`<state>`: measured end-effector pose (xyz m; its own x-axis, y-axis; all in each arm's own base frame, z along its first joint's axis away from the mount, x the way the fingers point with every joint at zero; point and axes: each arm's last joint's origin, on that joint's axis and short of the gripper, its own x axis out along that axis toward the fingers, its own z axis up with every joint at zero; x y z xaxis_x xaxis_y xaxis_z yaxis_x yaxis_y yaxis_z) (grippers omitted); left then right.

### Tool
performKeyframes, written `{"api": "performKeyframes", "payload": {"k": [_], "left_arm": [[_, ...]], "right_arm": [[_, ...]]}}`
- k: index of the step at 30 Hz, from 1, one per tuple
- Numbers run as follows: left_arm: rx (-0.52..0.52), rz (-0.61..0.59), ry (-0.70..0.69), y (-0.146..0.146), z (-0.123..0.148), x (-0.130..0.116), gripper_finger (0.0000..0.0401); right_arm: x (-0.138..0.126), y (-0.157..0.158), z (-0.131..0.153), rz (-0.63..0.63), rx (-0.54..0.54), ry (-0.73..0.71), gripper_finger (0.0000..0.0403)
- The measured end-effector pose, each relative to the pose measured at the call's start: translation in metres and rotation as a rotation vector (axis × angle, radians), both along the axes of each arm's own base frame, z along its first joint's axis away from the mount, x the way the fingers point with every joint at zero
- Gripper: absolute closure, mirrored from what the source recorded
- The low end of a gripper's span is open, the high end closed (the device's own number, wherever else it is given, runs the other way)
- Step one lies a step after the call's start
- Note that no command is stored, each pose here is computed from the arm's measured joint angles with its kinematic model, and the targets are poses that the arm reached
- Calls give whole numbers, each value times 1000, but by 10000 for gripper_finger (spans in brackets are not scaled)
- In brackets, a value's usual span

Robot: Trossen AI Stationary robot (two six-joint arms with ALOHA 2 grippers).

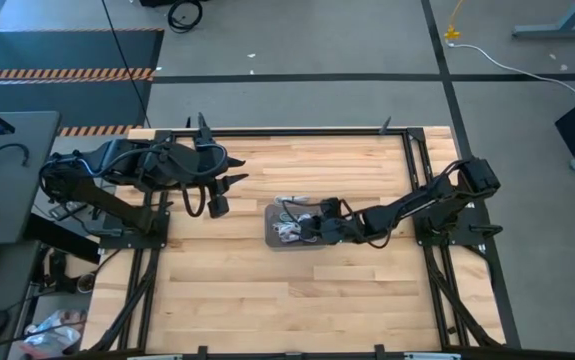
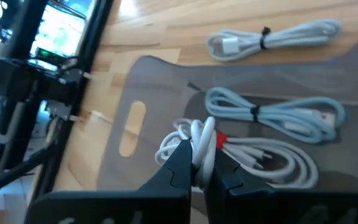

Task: Pick and place USB-C Cables
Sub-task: Put the bottom white charger cable in the black bin

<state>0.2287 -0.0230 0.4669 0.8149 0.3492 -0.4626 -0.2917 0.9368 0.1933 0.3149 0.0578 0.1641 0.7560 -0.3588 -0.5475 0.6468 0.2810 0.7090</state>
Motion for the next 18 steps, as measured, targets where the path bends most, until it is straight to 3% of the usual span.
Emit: {"api": "performKeyframes", "payload": {"k": [11,18], "left_arm": [[8,-5,4,0,0,0,277],[8,-4,3,0,0,0,278]], "right_arm": [[-8,2,-9,9,60,104,385],[-5,0,-8,142,65,130,372]]}}
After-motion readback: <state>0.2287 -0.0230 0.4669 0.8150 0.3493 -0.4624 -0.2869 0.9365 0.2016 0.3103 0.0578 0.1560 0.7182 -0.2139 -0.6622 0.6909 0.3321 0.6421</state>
